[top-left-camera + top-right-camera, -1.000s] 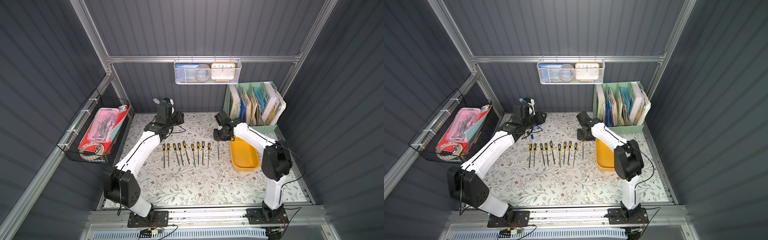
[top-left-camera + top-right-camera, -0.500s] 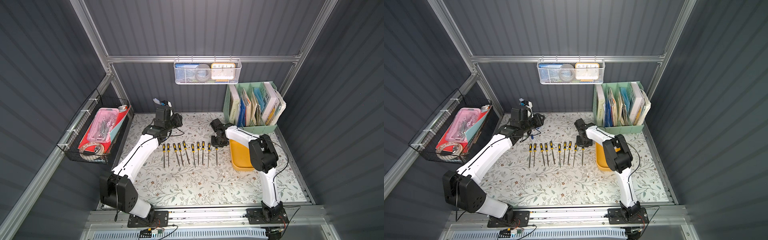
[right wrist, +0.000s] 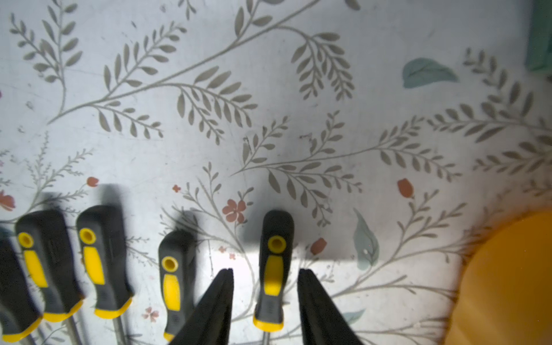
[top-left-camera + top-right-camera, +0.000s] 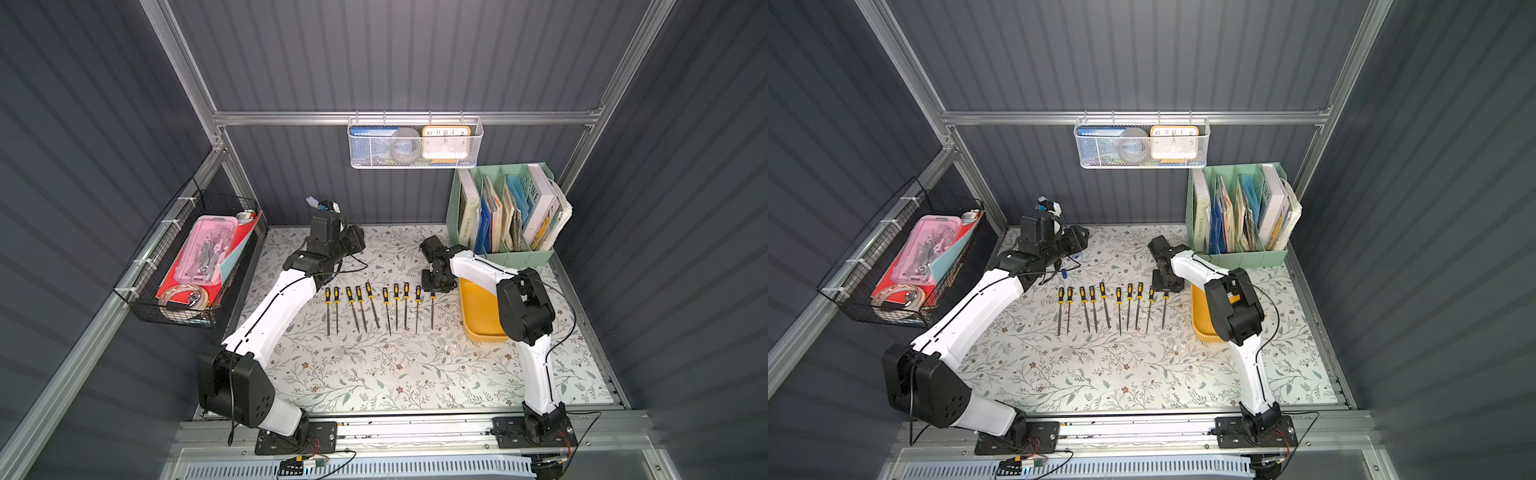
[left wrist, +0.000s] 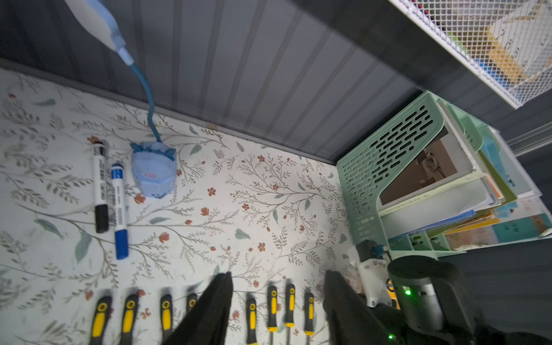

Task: Take the file tool out of the storage box
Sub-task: Place the file tool at the center of the board, then reset both arms

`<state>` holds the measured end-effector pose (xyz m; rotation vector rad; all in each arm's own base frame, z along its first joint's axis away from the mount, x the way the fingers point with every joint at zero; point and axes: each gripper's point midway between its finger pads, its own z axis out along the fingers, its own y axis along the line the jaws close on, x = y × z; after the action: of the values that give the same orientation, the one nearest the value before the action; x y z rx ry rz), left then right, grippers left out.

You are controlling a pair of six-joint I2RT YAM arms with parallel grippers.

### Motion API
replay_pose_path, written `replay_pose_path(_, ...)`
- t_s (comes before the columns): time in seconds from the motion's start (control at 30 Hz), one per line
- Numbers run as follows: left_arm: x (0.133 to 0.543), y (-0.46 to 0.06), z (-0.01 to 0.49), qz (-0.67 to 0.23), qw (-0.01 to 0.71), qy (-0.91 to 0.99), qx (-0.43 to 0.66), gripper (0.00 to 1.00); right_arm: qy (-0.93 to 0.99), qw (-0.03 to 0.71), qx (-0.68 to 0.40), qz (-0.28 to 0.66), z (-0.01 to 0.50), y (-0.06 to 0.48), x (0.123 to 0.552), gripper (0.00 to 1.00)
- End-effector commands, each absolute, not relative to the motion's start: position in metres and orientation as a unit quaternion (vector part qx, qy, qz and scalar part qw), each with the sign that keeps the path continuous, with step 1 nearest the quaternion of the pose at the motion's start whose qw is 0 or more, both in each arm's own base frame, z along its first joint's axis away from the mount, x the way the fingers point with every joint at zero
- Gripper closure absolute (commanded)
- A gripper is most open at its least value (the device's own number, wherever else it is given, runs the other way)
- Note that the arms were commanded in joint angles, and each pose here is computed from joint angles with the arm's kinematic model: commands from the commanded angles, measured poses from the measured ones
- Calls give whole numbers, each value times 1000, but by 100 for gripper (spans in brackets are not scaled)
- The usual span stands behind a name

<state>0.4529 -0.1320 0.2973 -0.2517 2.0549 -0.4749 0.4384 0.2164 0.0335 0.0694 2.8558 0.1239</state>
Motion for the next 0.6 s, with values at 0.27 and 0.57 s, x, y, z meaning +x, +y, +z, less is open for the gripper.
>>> replay_pose_path(0.27,450,-38,318,-16,588,793,-161,0,920,392,21,5,213,156,431,1)
replay_pose_path(0.57,411,11,276,83,690,704,-146,0,882,452,76,-108,190,43,382,1)
